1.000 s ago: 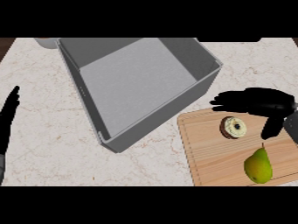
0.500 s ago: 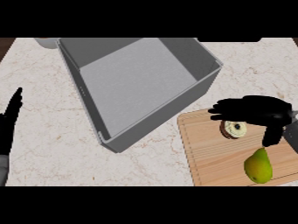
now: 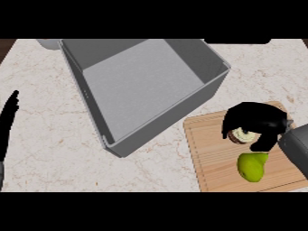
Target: Pick the cupcake from the cutting board and place it in the cardboard box
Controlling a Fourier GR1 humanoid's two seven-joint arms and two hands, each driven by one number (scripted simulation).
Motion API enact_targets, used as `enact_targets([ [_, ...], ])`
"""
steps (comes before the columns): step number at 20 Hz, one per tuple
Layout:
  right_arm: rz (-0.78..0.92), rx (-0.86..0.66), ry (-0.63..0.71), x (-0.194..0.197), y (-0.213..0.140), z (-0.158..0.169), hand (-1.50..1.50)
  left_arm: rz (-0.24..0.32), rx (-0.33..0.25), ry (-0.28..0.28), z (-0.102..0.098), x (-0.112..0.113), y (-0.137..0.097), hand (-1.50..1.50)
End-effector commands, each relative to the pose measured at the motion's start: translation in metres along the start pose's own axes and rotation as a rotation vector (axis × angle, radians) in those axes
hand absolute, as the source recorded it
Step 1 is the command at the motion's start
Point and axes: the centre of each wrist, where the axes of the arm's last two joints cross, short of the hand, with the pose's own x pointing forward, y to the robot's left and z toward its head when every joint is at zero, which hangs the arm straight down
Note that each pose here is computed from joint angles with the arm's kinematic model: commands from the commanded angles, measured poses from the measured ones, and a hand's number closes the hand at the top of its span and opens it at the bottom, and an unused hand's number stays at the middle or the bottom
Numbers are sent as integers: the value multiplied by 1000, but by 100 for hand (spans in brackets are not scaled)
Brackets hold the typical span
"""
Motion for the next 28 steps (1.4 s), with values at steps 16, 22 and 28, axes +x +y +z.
enact_targets([
  [16,-177,-568,1039,22,4,-32,150,-11,38,32,7,-7,11,0],
  [22,-50,-810,1042,84,-69,-40,150,15,23,9,3,2,2,0],
  [28,59,-896,893,144,-115,-39,150,-2,21,4,-8,14,2,0],
])
